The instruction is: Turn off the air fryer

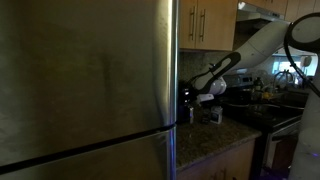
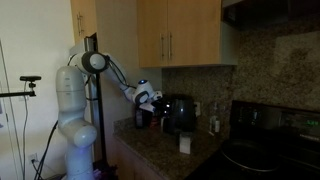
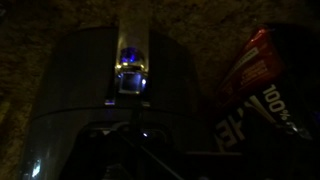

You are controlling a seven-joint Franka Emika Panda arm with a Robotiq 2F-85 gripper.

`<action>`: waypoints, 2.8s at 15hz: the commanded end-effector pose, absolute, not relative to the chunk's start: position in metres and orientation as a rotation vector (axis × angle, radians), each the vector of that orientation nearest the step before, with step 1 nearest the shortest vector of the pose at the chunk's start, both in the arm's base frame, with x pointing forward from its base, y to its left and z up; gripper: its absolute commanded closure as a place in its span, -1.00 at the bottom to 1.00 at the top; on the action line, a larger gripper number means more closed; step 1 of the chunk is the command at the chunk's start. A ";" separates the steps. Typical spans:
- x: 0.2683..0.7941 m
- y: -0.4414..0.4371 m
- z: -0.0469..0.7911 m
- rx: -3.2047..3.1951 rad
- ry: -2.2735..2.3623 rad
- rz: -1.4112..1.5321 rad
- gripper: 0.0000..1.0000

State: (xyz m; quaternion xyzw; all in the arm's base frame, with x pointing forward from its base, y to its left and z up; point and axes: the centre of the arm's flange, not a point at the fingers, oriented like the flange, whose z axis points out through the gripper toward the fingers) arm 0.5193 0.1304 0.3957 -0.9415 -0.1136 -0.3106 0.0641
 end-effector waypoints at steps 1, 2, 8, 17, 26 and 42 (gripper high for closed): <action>0.509 0.128 0.412 -2.763 -0.398 -1.033 -1.00; 0.511 0.128 0.414 -2.764 -0.406 -1.070 -1.00; 0.518 0.139 0.417 -2.789 -0.371 -1.047 -1.00; 0.522 0.137 0.408 -2.804 -0.356 -1.032 -1.00; 0.520 0.136 0.404 -2.801 -0.358 -1.009 -1.00; 0.532 0.147 0.391 -2.824 -0.215 -0.856 -1.00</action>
